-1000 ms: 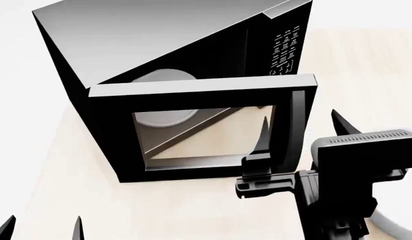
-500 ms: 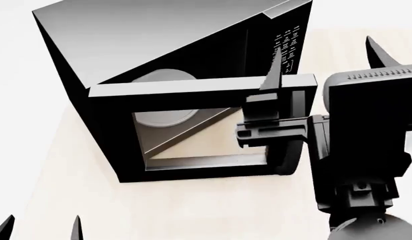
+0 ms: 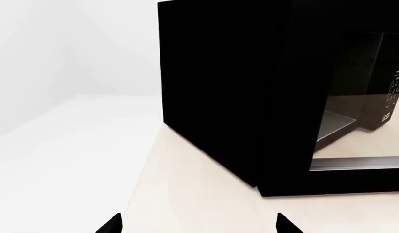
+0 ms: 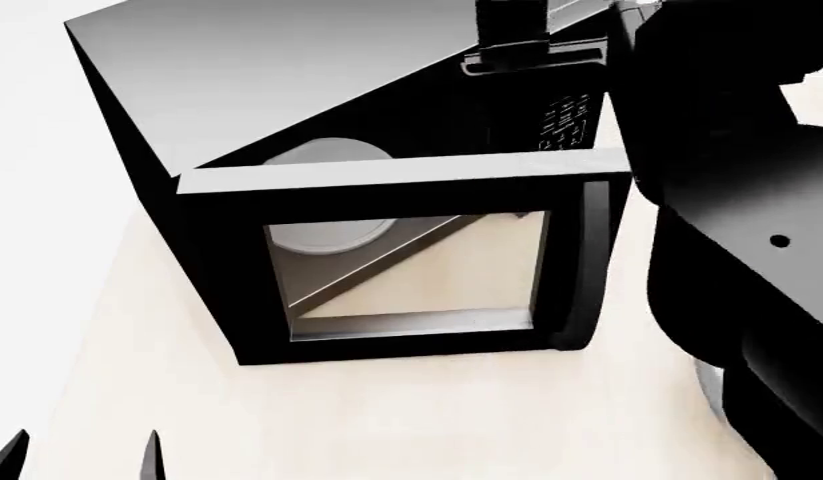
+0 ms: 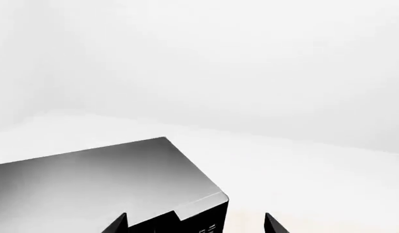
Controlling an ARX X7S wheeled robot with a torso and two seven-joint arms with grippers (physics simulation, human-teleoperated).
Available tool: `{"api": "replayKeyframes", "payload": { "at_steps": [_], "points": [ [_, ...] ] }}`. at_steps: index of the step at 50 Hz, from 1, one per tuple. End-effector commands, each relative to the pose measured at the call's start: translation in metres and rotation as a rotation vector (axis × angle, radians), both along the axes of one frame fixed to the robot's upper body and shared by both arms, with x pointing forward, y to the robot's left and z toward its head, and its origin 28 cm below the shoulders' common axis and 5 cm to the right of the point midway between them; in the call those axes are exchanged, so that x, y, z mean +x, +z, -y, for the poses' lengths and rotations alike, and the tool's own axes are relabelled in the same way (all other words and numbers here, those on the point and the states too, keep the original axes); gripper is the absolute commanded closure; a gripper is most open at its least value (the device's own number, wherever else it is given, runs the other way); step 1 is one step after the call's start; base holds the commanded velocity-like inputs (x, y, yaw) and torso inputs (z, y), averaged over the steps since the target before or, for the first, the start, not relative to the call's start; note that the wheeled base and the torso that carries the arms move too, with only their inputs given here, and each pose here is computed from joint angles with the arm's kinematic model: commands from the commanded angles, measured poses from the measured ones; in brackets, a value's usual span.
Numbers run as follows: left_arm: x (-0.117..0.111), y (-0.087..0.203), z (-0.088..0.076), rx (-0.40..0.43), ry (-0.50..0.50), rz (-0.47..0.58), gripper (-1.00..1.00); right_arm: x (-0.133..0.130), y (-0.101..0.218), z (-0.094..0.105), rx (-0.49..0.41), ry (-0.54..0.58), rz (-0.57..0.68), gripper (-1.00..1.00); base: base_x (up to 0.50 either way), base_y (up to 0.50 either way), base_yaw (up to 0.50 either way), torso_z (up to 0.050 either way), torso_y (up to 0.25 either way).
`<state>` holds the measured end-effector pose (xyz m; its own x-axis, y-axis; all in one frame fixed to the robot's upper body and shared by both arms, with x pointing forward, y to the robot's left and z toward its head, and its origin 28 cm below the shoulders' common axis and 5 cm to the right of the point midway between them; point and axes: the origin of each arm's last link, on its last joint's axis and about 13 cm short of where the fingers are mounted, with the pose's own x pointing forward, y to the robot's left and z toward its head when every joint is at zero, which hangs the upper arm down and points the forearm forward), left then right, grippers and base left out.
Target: Open the microwave.
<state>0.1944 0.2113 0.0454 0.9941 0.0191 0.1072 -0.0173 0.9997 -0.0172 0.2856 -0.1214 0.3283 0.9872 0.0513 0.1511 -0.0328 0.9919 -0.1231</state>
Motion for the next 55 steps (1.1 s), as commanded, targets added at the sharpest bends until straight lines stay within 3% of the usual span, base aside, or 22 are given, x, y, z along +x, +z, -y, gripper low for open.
{"api": "replayKeyframes", "payload": {
  "at_steps": [1, 2, 6, 7, 8, 14, 55],
  "points": [
    [0.0, 0.001, -0.001, -0.009, 0.001, 0.001, -1.0, 0.023, 0.023, -0.008, -0.035, 0.036, -0.189, -1.0, 0.0, 0.0, 0.0, 0.0, 0.0],
    [0.0, 0.002, -0.002, -0.012, 0.002, 0.002, -1.0, 0.027, 0.025, -0.009, -0.005, 0.052, -0.207, -1.0, 0.0, 0.0, 0.0, 0.0, 0.0],
    [0.0, 0.001, -0.001, -0.011, -0.001, 0.0, -1.0, 0.035, 0.029, -0.009, -0.028, 0.042, -0.289, -1.0, 0.0, 0.0, 0.0, 0.0, 0.0],
    [0.0, 0.001, -0.001, -0.01, -0.002, 0.0, -1.0, 0.037, 0.03, -0.009, 0.051, 0.07, -0.295, -1.0, 0.0, 0.0, 0.0, 0.0, 0.0],
    [0.0, 0.001, -0.001, -0.011, -0.003, 0.001, -1.0, 0.039, 0.032, -0.009, 0.006, 0.045, -0.341, -1.0, 0.0, 0.0, 0.0, 0.0, 0.0],
    [-0.001, 0.003, -0.002, -0.017, 0.0, 0.005, -1.0, 0.046, 0.031, -0.008, -0.017, 0.025, -0.459, -1.0, 0.0, 0.0, 0.0, 0.0, 0.0],
    [-0.006, 0.008, -0.002, -0.025, 0.004, 0.011, -1.0, 0.07, 0.008, -0.012, -0.021, -0.013, -0.677, -1.0, 0.0, 0.0, 0.0, 0.0, 0.0]
  ]
}}
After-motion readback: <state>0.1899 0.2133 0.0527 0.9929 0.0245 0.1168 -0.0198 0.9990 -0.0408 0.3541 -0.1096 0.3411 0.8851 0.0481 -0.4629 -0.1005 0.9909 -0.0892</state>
